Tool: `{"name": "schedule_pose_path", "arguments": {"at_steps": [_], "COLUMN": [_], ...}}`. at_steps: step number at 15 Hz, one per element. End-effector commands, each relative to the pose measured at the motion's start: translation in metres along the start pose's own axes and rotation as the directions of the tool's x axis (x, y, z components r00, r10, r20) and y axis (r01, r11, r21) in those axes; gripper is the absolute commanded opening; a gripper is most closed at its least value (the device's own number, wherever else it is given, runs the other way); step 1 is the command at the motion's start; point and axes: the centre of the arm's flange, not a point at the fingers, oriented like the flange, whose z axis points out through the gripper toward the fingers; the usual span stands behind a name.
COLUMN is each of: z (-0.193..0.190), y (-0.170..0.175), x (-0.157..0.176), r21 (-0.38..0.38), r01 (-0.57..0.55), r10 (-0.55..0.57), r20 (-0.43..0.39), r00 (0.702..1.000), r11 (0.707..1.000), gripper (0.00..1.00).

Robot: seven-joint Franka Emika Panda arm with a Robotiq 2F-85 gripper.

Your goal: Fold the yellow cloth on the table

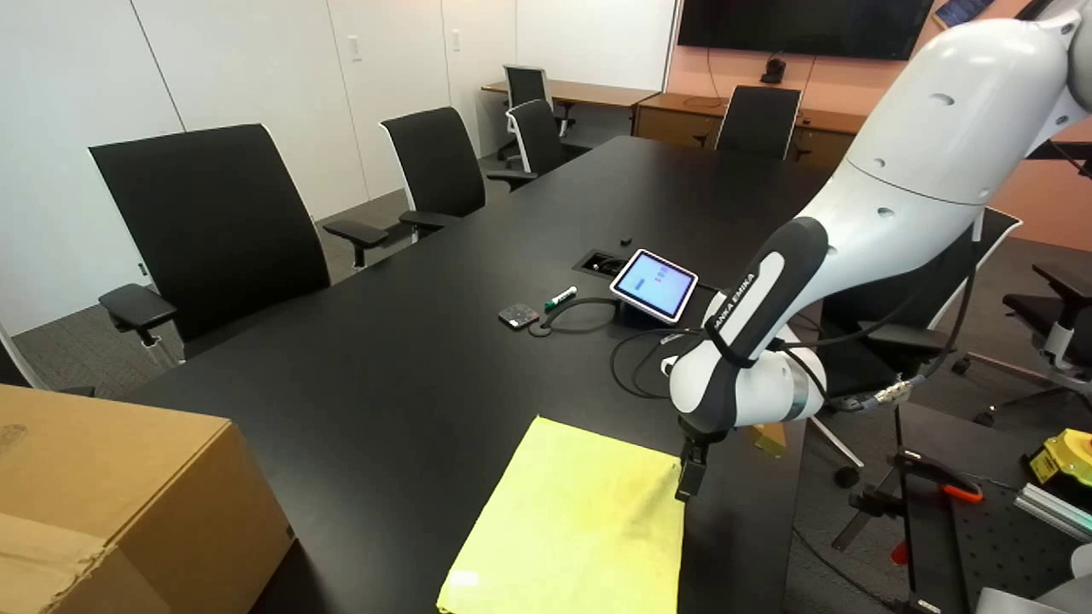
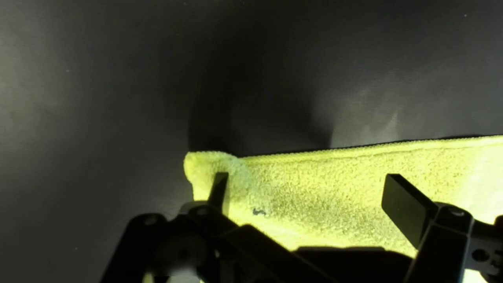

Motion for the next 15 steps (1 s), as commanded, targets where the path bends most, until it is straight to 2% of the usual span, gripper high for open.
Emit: {"name": "schedule_pose_path", "arguments": {"at_steps": [1, 9, 15], "z": [0.011, -0.001, 0.009], "y": [0.003, 0.020, 0.025], "x": [0.009, 0.024, 0.022], "r21": [-0.013, -0.080, -0.082], "r01": [0.033, 0.060, 0.077], "r10": [-0.032, -0.061, -0.075], "r20": [0.019, -0.003, 0.026], "r00": [0.999, 0.998, 0.997], "r11": [0.999, 0.995, 0.994], "gripper": [1.00, 1.00, 1.00]}}
